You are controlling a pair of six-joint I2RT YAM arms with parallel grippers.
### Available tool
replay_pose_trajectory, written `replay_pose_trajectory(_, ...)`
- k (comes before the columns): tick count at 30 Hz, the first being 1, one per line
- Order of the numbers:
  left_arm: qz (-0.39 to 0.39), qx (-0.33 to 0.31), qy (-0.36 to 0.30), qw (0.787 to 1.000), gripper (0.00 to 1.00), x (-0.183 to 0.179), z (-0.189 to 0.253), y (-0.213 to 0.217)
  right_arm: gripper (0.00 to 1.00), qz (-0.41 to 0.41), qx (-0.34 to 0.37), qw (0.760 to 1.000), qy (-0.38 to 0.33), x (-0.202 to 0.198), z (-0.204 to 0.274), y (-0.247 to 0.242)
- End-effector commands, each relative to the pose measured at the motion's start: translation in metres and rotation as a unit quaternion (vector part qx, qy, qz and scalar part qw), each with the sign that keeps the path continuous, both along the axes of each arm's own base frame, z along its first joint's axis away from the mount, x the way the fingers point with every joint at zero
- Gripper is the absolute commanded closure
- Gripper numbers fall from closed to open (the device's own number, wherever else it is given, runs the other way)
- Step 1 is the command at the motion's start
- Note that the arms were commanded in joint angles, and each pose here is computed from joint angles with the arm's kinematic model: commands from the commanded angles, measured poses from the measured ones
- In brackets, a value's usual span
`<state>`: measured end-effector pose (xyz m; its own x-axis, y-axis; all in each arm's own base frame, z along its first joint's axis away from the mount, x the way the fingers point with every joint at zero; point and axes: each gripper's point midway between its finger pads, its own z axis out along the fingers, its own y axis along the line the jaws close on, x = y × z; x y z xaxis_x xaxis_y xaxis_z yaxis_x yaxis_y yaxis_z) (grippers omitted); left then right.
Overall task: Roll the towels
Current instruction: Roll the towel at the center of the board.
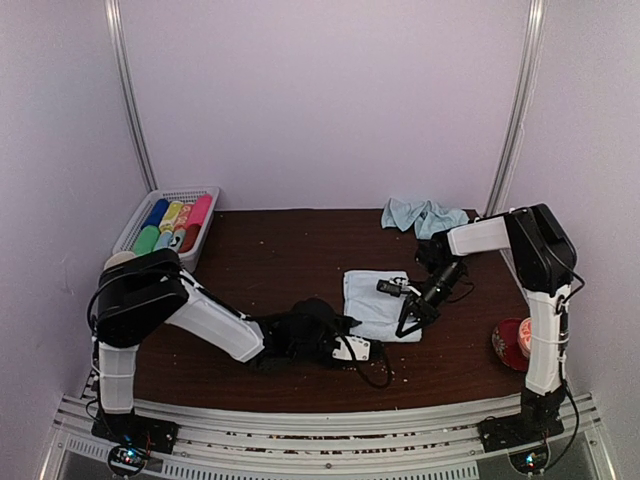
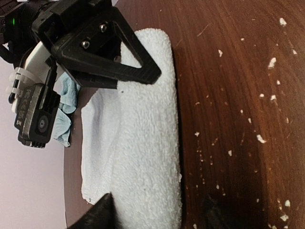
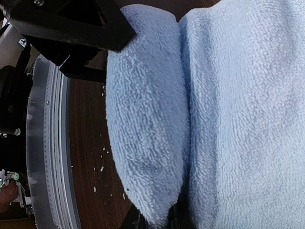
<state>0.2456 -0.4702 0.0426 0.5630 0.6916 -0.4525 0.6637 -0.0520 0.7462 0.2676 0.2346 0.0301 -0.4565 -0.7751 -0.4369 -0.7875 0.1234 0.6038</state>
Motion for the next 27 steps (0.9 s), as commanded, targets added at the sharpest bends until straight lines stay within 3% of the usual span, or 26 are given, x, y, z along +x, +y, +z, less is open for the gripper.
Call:
replay_pose_trajectory(1, 0.001, 0.008, -0.025, 1.000, 0.46, 0.013, -0.005, -0.003, 0.87, 0.006, -0.042, 0.999, 0.033, -0.007, -0.025, -0.011)
replay_pose_trajectory(7, 0.019, 0.023, -0.018, 0.999, 0.60, 0.022, -0.020, 0.007, 0.87, 0.011, -0.046, 0.998, 0.044, -0.010, -0.031, -0.013)
replay_pose_trajectory(15, 0.018, 0.046, 0.004, 0.999, 1.00, 0.021, -0.036, 0.007, 0.76, 0.012, -0.044, 0.998, 0.033, -0.008, -0.022, -0.012)
replay_pose_trajectory(23, -0.002, 0.067, 0.071, 0.995, 1.00, 0.004, -0.039, 0.007, 0.60, 0.035, -0.038, 0.999, -0.007, -0.002, 0.002, -0.014)
replay_pose_trajectory(27, -0.005, 0.068, 0.142, 0.988, 1.00, -0.002, -0.036, 0.002, 0.56, 0.034, -0.052, 0.995, -0.081, 0.011, 0.017, -0.020)
